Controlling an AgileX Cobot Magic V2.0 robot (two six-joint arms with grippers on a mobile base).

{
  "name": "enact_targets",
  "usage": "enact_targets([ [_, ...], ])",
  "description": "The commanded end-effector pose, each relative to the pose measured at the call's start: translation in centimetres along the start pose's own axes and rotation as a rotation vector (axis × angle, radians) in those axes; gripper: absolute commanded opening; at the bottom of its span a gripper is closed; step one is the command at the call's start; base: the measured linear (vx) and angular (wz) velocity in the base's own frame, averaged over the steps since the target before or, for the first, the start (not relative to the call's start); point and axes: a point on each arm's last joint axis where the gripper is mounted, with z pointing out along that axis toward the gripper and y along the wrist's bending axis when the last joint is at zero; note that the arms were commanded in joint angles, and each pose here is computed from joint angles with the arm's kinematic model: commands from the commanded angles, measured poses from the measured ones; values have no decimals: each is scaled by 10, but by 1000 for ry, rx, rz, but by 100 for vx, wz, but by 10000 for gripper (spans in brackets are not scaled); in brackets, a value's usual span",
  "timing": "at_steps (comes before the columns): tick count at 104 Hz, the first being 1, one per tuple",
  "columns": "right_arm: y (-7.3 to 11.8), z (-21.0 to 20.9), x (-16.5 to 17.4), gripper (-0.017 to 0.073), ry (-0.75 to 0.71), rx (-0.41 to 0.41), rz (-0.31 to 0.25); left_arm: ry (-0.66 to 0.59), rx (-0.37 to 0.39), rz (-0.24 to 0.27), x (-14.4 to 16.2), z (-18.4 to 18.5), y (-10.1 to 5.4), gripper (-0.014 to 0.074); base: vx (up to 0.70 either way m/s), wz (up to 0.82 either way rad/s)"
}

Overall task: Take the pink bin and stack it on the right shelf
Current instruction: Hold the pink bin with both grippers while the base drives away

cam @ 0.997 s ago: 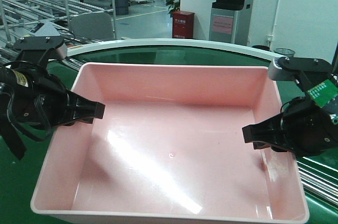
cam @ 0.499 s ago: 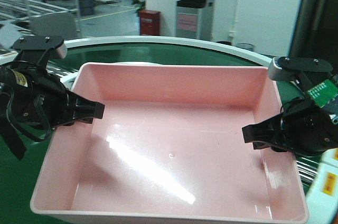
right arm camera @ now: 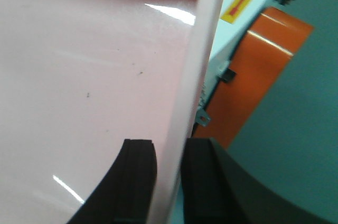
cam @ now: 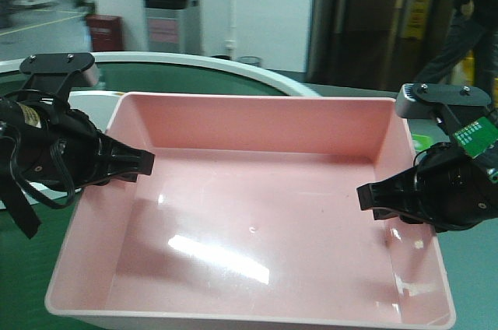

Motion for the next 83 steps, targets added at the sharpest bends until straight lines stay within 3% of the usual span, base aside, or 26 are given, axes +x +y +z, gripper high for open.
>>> enact_targets([
  [1, 1, -19, -14, -8, -138, -2, -19, -163, 55, -3, -16, -30, -9, -5, -15, -65],
  [83, 1, -19, -14, -8, -138, -2, -19, -163, 55, -3, -16, -30, -9, -5, -10, -56],
])
